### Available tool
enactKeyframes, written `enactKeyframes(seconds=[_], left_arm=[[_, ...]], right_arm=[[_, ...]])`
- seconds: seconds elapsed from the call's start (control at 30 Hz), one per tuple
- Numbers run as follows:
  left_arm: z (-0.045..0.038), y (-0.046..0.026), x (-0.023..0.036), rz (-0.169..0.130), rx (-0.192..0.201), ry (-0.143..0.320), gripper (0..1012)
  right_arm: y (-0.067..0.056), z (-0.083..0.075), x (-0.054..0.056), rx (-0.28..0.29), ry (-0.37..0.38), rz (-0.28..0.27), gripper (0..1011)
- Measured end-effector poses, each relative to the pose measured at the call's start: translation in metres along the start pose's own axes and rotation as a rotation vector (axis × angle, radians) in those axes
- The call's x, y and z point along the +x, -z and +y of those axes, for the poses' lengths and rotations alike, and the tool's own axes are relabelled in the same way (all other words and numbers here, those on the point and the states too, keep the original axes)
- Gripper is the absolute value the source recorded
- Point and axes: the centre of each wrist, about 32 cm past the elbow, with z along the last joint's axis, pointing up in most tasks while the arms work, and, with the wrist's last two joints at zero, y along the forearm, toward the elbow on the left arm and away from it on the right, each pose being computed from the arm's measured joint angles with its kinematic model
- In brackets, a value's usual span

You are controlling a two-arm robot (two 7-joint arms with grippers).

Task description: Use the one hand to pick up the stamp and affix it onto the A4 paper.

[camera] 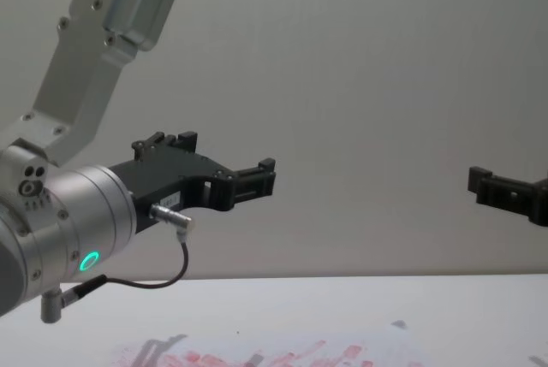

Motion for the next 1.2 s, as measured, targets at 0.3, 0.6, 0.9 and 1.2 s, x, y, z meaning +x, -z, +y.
enactKeyframes(seconds=[0.3,0.6,0.9,1.2], left_arm=[[0.0000,0.0000,0.0000,0.000,0.000,0.000,1001],[0.0000,0.0000,0.0000,0.000,0.000,0.000,1001],[0.0000,0.0000,0.0000,0.000,0.000,0.000,1001],[0.0000,0.0000,0.0000,0.000,0.000,0.000,1001]], right_arm=[[0.000,0.000,0.000,0.000,0.000,0.000,1001],[0.001,-0.002,0.001,-0.006,0.002,0.000,1001],[0.009,-0.033,0.007,-0.065,0.052,0.013,1001],[0.015,-0.066,0.013,-0.170,0.108,0.017,1001]])
